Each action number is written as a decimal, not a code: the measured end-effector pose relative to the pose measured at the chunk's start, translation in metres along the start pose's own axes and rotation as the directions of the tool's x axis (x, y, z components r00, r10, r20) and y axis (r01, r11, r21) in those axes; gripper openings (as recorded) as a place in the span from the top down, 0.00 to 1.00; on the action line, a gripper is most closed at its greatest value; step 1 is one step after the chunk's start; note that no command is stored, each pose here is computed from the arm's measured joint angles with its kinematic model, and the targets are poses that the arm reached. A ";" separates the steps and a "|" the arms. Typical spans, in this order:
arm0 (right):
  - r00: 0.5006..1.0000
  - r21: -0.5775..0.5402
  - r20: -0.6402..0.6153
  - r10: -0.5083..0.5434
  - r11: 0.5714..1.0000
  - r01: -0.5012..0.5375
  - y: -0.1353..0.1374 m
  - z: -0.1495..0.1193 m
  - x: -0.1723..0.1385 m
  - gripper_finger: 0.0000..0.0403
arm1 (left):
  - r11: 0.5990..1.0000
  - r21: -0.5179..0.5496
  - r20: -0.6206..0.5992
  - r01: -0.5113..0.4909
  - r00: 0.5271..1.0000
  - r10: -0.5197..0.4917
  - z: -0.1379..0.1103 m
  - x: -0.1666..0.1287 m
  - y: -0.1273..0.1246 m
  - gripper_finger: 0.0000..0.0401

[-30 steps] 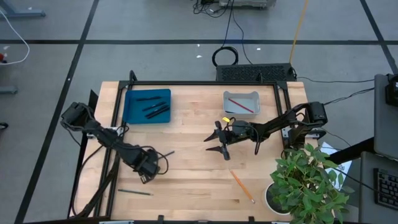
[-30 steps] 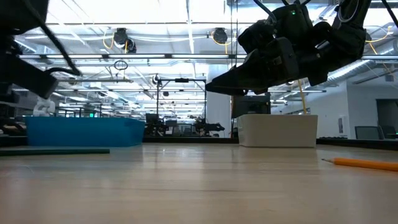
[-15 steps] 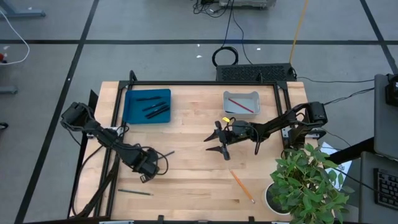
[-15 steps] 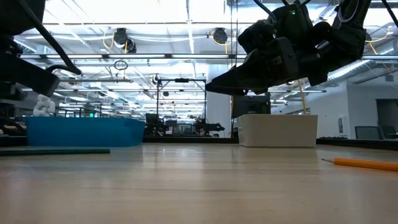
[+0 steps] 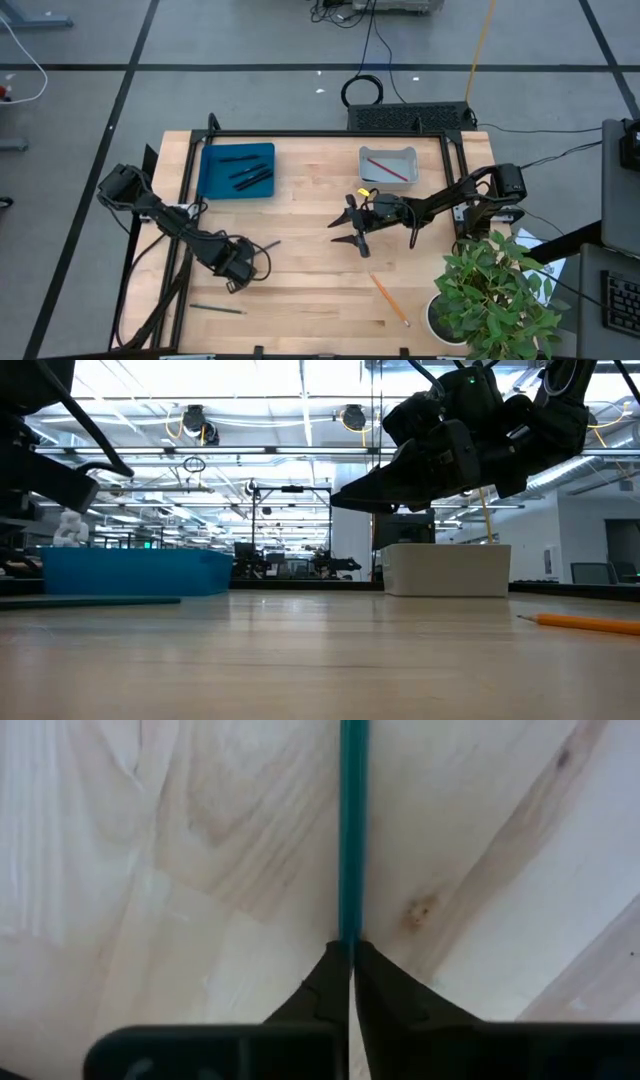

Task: Sort pens & pencils
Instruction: Put the green pencil into the gray bin

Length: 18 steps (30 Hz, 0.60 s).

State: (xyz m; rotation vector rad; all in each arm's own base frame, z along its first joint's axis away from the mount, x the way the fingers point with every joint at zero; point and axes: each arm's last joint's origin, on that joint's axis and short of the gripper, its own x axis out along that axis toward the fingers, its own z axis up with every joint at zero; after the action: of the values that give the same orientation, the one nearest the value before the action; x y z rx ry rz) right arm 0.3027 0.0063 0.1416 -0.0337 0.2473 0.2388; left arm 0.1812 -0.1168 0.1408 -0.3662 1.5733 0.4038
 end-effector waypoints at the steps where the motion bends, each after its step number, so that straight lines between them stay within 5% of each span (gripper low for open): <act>1: 1.000 0.000 0.000 0.000 1.000 0.000 0.000 0.000 0.000 0.54 | 1.000 -0.004 0.005 -0.003 1.000 0.003 0.000 0.000 0.000 0.98; 18: 1.000 0.013 0.000 0.000 1.000 0.000 0.000 0.000 0.000 0.54 | 1.000 0.015 0.135 0.024 0.991 -0.026 0.002 0.000 -0.008 1.00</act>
State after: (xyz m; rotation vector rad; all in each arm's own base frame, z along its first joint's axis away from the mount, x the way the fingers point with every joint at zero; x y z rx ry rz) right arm 0.3027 0.0063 0.1416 -0.0209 0.2485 0.2369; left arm 0.1870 -0.1233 0.1407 -0.3405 1.4376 0.3905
